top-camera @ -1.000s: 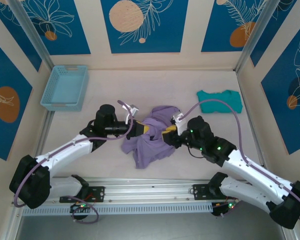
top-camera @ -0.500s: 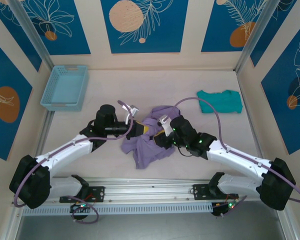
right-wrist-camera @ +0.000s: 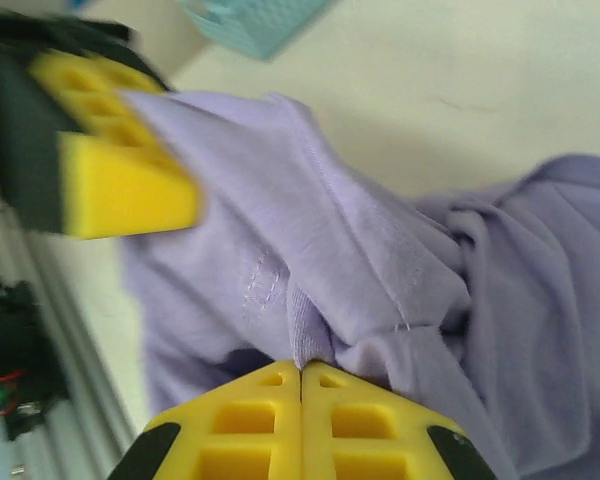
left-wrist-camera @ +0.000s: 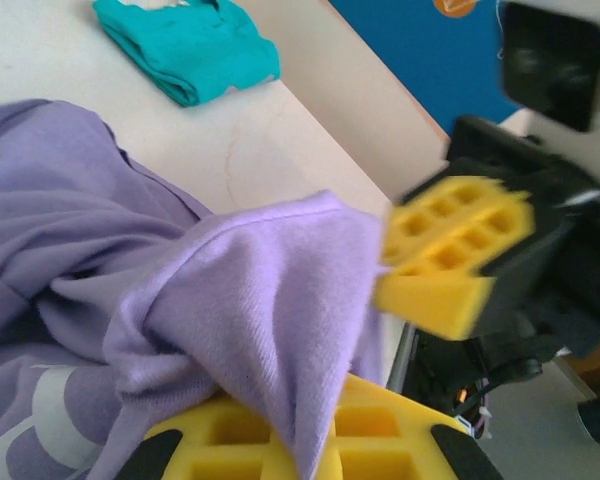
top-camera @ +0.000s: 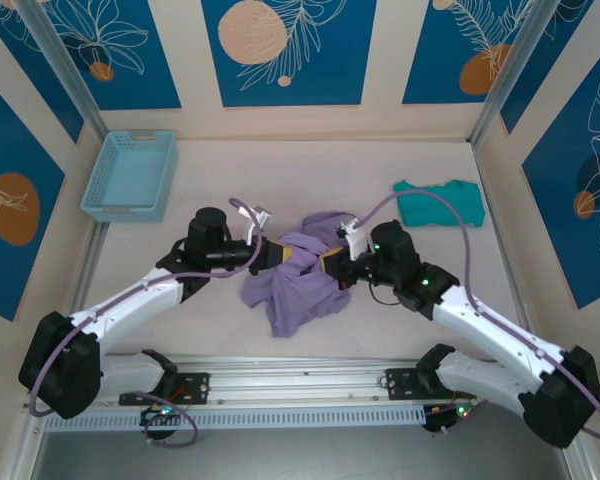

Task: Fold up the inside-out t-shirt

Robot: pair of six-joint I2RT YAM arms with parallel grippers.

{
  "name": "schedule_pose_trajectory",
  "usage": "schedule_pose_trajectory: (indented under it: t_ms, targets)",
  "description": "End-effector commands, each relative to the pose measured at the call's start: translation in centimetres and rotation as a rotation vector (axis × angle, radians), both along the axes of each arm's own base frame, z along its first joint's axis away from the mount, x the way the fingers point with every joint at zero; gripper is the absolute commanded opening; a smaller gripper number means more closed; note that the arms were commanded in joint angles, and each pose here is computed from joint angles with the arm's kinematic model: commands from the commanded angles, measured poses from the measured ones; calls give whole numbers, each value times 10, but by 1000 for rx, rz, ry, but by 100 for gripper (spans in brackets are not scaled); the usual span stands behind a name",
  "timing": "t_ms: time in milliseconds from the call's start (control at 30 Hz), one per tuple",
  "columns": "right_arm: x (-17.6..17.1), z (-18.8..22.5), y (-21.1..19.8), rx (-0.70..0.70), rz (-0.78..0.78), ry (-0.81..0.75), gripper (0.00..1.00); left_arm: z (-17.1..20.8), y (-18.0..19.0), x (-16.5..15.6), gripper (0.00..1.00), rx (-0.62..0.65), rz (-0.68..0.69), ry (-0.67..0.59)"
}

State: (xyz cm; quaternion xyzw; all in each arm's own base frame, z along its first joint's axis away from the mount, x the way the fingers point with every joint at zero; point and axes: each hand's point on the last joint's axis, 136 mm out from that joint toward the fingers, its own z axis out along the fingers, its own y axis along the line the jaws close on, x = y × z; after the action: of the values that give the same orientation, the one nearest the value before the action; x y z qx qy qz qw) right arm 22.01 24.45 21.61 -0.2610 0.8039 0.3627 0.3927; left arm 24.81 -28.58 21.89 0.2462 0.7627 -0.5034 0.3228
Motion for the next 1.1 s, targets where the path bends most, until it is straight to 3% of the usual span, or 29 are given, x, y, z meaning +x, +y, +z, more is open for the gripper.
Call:
schedule_pose_trajectory:
  t_ms: [0,200,300,433,533,667,833,967,1067]
  targets:
    - [-40,25,8,170,230,8,0,2,11,10,0,-1,69,-22]
    - [-50,31,-11,264,250,18,0,3,21,18,0,-4,116,-17]
    - [-36,21,-24,260,143,55,0,7,20,15,0,-12,97,-26]
    - [-6,-6,-42,153,-80,148,0,19,15,4,0,-55,26,-46]
    - [-4,4,-34,207,-49,158,0,21,12,-4,0,-61,-28,-51]
    - [-8,36,-17,328,65,138,0,-5,20,7,1,40,48,-23]
    - [-7,51,-6,411,127,153,0,-27,34,23,11,147,173,12]
    - [2,49,-2,438,116,193,0,-32,46,28,34,226,242,-1]
    - [7,45,-1,438,95,208,0,-30,60,27,45,303,309,-51]
